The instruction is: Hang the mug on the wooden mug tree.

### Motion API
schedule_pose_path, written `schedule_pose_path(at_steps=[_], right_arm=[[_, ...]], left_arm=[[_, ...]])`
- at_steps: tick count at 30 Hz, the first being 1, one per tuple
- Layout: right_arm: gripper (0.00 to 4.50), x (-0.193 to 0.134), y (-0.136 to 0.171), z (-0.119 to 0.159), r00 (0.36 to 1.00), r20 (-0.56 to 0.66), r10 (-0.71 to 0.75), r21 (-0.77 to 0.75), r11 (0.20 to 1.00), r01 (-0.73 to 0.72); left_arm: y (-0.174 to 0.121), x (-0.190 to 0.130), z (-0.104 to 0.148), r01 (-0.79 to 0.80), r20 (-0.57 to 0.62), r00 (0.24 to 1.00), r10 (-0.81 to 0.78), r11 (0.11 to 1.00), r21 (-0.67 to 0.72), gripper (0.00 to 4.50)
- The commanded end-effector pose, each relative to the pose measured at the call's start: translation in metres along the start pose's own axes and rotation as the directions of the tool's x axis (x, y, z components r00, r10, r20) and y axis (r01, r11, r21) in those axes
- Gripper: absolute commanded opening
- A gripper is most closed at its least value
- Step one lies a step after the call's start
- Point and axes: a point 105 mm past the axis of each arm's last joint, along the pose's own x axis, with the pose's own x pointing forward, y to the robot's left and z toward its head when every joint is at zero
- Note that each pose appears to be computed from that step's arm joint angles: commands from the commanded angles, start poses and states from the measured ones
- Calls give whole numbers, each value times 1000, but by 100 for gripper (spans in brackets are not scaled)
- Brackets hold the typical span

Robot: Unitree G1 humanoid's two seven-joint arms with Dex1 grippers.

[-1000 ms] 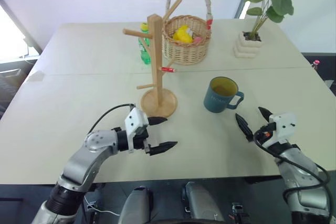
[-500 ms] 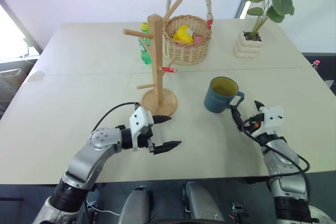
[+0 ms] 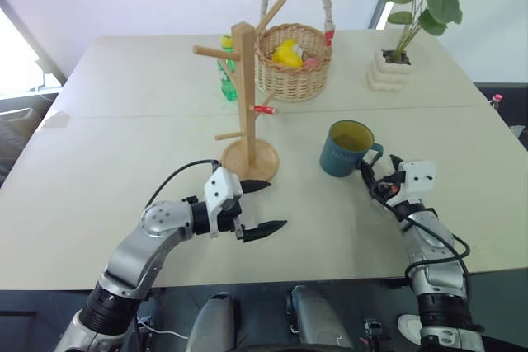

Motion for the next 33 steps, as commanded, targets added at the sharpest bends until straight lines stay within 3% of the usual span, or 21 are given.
schedule_pose_path(at_steps=[1,3,4,7,10,14,17,19,24,33], right_arm=[[153,4,4,11,998,56,23,19,1000,-24],[40,3,7,12,998,60,33,23,999,-35],[4,3,7,13,997,63,36,23,999,-37],[4,1,11,21,995,74,63,-9,998,-62],[4,-4,32,42,971,80,226,-182,961,-208],[4,-16,68,75,872,21,489,-493,764,-416],[4,-20,86,98,792,-48,609,-650,582,-488],[4,-18,96,116,760,-57,648,-697,519,-494],[4,-8,115,155,728,-48,684,-733,471,-491],[4,5,132,183,718,-77,692,-760,425,-491]], left_arm=[[-1,0,9,-5,31,1000,3,999,45,450],[0,-1,7,-9,29,1000,8,999,46,450],[0,-1,7,-10,29,1000,9,999,47,450],[1,-2,6,-16,26,1000,15,999,49,450],[5,-7,4,-37,13,999,36,998,54,450],[15,-19,-1,-87,-9,996,87,995,54,450],[23,-27,-2,-121,-16,992,122,991,62,450],[28,-31,-1,-141,-11,990,143,988,69,450],[39,-44,16,-206,71,977,202,977,55,450],[52,-78,54,-271,151,953,264,962,32,450]])
